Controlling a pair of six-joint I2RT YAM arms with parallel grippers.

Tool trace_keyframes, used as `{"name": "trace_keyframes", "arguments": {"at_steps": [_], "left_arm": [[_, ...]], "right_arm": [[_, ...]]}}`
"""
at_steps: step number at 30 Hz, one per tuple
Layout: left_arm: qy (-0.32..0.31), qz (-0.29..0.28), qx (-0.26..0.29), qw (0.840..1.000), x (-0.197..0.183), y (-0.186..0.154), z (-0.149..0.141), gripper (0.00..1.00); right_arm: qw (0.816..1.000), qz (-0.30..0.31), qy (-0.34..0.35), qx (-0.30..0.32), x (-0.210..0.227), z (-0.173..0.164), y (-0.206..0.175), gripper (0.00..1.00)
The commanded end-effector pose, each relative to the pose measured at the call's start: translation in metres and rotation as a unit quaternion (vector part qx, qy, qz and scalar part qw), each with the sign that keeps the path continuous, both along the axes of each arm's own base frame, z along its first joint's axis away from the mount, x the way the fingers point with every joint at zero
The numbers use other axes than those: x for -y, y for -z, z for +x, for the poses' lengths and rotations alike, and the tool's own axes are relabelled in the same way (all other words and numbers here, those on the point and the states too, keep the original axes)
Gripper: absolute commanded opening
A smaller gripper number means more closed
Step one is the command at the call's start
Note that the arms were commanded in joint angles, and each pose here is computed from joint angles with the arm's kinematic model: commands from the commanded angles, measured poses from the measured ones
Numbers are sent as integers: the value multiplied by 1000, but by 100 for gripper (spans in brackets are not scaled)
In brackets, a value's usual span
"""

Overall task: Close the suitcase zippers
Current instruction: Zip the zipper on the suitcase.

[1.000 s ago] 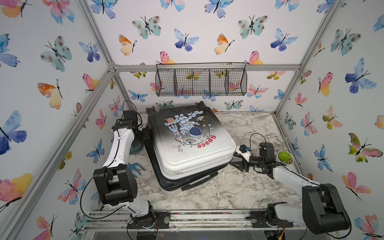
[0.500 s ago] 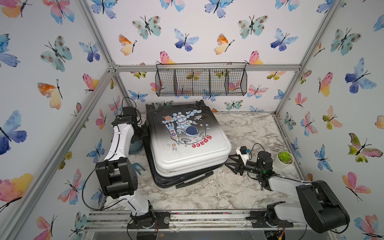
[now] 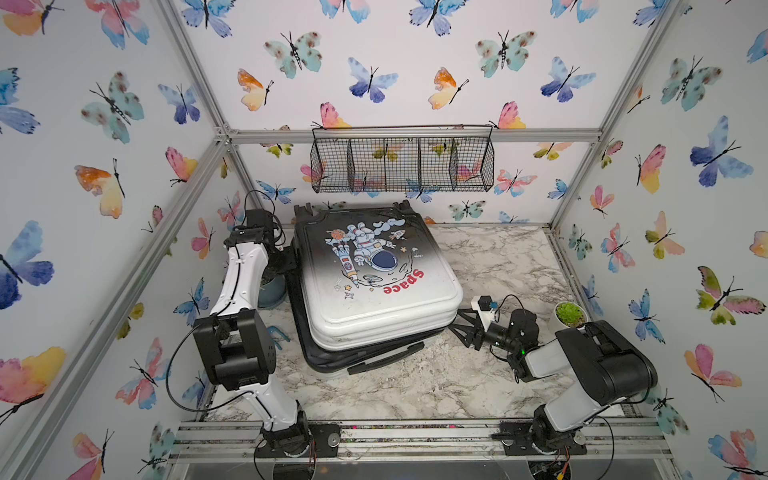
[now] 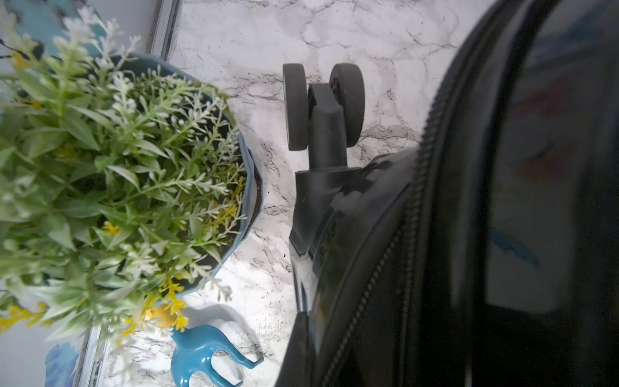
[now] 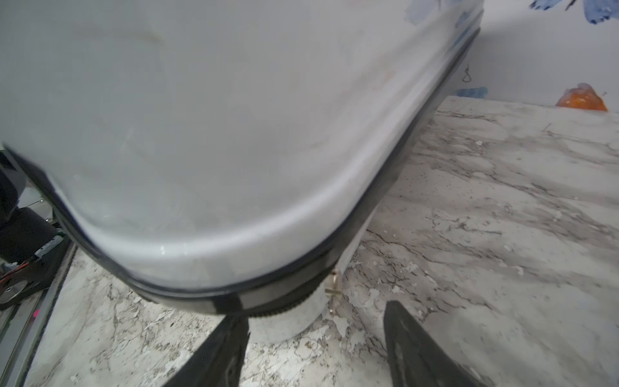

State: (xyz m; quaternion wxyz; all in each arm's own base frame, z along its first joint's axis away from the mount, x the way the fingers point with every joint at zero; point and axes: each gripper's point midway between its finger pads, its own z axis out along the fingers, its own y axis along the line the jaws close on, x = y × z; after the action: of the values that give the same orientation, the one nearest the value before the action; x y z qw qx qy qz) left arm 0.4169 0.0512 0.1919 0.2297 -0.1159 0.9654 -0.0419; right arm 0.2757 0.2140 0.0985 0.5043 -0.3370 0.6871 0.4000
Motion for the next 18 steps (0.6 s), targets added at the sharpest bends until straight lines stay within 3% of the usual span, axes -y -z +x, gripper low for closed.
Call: {"name": "trace_keyframes", "arguments": {"at_steps": [1,8,12,18], "left_arm": [[57,-32,146,987,20,-72,43,0],[63,-34,146,987,21,-71,49,0],[66,-33,142,987,21,-67,47,0],[67,-35,132,988,22,-58,49,0]], "right_arm": [[996,4,-79,30,-14,-8,-9,64],[992,2,-126,9,-22,-7,4,60],[987,37,-156,-9,-28,-6,1,58],[983,40,-180,6,-30,-5,-6,46]]}}
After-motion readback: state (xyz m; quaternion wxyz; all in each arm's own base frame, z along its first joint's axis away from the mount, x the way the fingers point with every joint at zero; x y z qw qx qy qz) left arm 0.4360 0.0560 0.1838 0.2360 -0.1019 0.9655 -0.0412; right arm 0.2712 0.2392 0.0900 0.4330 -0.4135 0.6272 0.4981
